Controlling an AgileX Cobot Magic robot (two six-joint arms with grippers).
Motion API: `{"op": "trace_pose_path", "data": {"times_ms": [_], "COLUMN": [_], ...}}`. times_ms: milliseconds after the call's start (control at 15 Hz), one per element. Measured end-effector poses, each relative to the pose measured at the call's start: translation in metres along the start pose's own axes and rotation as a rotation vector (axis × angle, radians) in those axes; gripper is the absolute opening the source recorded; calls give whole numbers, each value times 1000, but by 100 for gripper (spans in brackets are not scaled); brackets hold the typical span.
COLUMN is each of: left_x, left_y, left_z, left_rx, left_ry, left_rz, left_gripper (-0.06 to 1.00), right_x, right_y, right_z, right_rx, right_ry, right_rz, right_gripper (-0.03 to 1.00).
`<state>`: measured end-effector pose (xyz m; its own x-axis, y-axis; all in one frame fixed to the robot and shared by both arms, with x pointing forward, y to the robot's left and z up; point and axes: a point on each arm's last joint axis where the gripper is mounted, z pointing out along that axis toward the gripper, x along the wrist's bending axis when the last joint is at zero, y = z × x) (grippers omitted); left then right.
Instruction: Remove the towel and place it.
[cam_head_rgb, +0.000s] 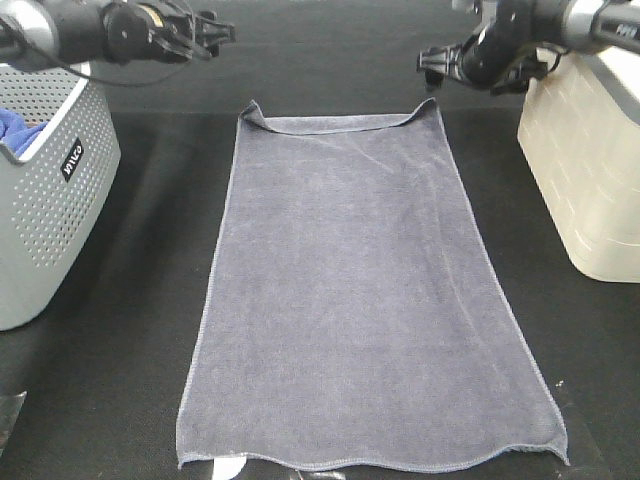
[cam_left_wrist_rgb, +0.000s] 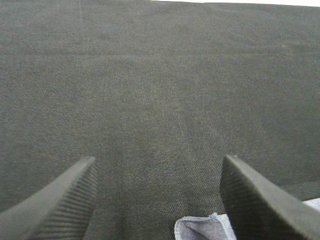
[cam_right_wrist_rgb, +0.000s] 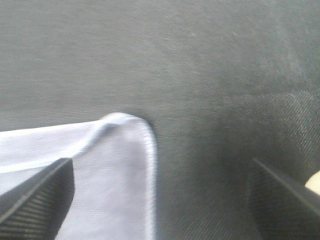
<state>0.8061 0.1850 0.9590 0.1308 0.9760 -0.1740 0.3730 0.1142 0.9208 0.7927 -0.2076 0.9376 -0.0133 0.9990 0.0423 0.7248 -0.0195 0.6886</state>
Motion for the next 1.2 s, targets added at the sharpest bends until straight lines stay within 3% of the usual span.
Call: {"op": "trace_pose_path", "data": {"times_ms": [333, 533, 733, 1067, 1200], "left_x": [-9, -15, -19, -21, -20], "left_y": [49, 85, 113, 132, 141], "left_z": [-34, -69, -115, -180, -211], "left_rx": [-16, 35, 175, 419, 499], "left_ry": [2, 20, 49, 91, 121], "left_rz": [-1, 18, 104, 143, 151], "left_gripper": [67, 67, 67, 67, 67], "right_x": [16, 21, 20, 17, 15], "right_y": [37, 51, 53, 48, 54], "right_z": [-67, -112, -159, -214, -244], "right_rx": [-23, 6, 115, 274, 234], "right_ry": [180, 246, 266, 273, 277], "right_rz": [32, -19, -69, -115, -123], "right_gripper": [87, 87, 87, 87, 87]}}
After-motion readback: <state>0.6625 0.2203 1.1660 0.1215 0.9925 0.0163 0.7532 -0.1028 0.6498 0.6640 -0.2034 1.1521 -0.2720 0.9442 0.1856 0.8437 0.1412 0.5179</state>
